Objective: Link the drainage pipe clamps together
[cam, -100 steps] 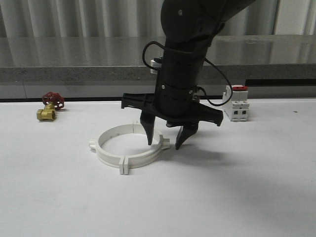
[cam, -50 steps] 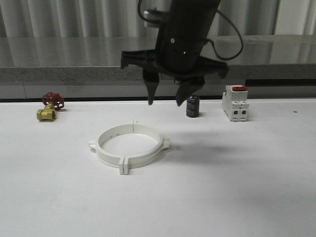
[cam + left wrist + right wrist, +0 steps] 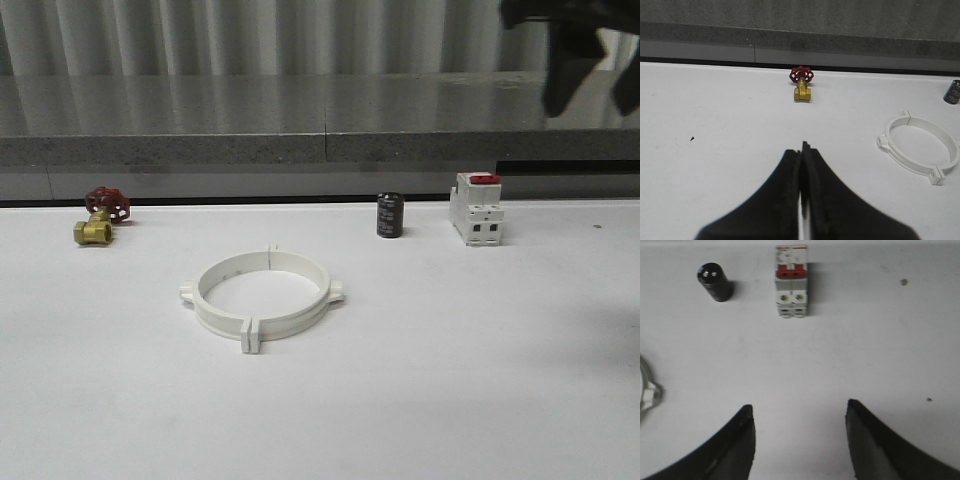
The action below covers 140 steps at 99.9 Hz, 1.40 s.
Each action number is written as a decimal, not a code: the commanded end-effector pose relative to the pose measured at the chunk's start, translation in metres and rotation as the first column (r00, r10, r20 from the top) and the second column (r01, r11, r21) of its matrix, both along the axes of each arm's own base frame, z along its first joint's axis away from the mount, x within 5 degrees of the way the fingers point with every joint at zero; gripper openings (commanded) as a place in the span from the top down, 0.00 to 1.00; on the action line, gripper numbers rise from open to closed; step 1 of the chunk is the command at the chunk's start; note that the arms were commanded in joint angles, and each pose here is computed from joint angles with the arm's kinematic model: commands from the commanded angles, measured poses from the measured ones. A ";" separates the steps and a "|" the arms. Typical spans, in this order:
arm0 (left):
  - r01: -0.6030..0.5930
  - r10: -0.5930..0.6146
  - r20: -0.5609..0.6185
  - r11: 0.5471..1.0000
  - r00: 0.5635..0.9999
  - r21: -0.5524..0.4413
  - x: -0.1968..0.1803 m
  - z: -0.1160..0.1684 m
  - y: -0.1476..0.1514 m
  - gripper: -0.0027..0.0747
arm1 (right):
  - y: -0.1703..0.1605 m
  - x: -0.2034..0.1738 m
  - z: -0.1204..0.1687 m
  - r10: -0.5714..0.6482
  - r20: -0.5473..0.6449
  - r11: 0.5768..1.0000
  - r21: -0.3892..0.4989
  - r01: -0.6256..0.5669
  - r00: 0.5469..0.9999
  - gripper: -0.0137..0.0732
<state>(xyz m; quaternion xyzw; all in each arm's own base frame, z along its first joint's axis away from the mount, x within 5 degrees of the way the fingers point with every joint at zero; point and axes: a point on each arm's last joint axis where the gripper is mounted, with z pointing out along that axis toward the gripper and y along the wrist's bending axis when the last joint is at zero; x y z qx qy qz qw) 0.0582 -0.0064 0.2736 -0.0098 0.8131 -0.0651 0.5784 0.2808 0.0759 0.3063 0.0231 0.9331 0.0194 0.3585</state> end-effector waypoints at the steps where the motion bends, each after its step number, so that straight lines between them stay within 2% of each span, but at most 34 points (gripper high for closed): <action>1: -0.002 0.003 0.090 1.000 0.996 -0.013 0.003 0.014 0.000 0.99 | -0.019 -0.028 0.025 0.007 0.135 1.000 -0.004 -0.007 0.991 0.36; 39: -0.002 0.003 0.090 1.000 0.996 -0.013 0.003 0.014 0.000 0.99 | -0.055 -0.136 0.009 -0.014 0.218 1.000 0.002 0.014 0.976 0.38; 46: -0.002 0.003 0.090 1.000 0.996 -0.013 0.003 0.014 0.000 0.99 | -0.060 -0.151 0.008 -0.022 0.236 1.000 0.008 0.021 0.971 0.47; 60: -0.002 0.003 0.090 1.000 0.996 -0.013 0.003 0.014 0.000 0.99 | -0.067 -0.171 0.008 -0.026 0.292 1.000 0.004 0.026 0.956 0.81; 61: -0.002 0.003 0.090 1.000 0.996 -0.013 0.003 0.014 0.000 0.99 | -0.068 -0.172 0.008 -0.026 0.299 1.000 0.002 0.027 0.954 0.86; 65: -0.002 0.003 0.090 1.000 0.996 -0.013 0.003 0.014 0.000 0.99 | -0.069 -0.174 0.009 -0.025 0.313 1.000 -0.005 0.028 0.950 0.93; 140: -0.002 0.003 0.090 1.000 0.996 -0.013 0.003 0.014 0.000 0.99 | -0.070 -0.178 0.011 -0.025 0.333 1.000 -0.007 0.029 0.942 0.92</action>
